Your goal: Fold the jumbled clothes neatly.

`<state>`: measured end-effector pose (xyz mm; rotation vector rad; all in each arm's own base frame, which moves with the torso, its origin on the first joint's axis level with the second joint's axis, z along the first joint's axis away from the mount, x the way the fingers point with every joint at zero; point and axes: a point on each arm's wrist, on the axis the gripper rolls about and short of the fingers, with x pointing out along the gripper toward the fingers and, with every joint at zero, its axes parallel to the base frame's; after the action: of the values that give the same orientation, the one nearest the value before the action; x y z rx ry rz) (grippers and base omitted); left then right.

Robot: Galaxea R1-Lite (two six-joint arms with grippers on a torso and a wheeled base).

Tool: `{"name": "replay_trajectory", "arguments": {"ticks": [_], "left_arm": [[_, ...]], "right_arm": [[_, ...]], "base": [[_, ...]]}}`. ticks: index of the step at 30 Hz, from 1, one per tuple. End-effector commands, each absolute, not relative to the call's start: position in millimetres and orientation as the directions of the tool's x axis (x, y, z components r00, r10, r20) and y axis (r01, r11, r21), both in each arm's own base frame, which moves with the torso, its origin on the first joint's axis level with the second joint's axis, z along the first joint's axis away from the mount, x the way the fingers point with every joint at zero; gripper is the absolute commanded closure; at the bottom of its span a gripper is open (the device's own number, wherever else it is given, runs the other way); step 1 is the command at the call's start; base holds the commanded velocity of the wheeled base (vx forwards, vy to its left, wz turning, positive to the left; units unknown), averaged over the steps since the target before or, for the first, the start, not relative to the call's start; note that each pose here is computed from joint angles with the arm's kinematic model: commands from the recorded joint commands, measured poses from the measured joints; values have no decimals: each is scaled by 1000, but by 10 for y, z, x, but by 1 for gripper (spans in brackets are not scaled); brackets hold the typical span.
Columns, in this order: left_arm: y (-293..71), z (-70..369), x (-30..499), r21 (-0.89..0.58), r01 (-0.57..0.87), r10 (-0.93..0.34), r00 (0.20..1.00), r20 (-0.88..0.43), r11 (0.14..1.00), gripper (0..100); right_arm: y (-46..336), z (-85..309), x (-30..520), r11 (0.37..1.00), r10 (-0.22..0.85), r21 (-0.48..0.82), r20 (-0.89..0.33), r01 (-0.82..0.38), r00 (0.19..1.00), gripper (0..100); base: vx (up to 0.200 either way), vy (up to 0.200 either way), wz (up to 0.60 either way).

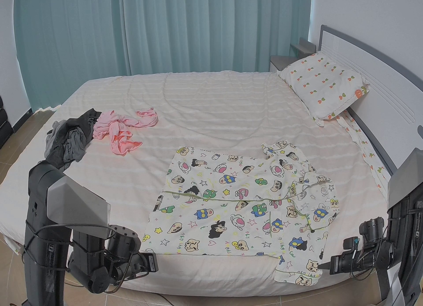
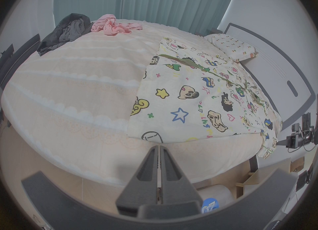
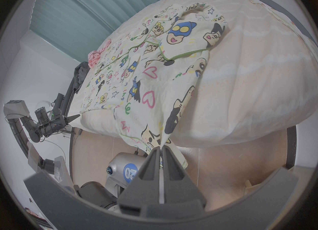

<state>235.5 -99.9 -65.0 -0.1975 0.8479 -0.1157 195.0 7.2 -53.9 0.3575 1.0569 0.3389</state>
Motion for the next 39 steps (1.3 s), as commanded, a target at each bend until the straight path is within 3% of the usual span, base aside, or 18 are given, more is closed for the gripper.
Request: {"name": "replay_trajectory", "arguments": {"ticks": [1,9,16,17,18,19,22,29,39], "left_arm": [[-994,-645,2365,-218,22,-178,661,-729,976,100],[-845,-436,2395,-265,-11,-182,700,-690,964,100],[-498,-246,2366,-416,1,-306,679,-667,909,100],[-483,-261,2355,-415,-2,-306,672,-674,910,100],[-466,-303,2365,-414,-14,-301,665,-684,910,100],[-459,-316,2369,-414,-18,-298,663,-686,910,0],[-363,-362,2488,-419,-32,-286,685,-671,907,0],[-330,-473,2778,-466,72,-387,673,-630,882,0],[-615,-601,2979,-391,189,-420,607,-675,901,0]], "right_arm": [[77,-463,1925,891,440,439,-767,-117,467,100],[80,-486,1920,890,441,441,-773,-113,457,100],[80,-572,1956,894,433,432,-769,-118,471,100],[80,-575,1960,894,433,431,-767,-119,473,0],[83,-577,1960,894,434,431,-767,-121,473,0],[83,-577,1960,894,434,431,-767,-121,473,0],[86,-580,1959,894,434,431,-768,-121,471,0],[86,-583,1958,894,434,432,-769,-119,470,0],[87,-586,1957,893,436,434,-769,-118,468,0]], "base": [[0,0,0],[0,0,0],[0,0,0],[0,0,0],[0,0,0],[0,0,0],[0,0,0],[0,0,0],[0,0,0]]}}
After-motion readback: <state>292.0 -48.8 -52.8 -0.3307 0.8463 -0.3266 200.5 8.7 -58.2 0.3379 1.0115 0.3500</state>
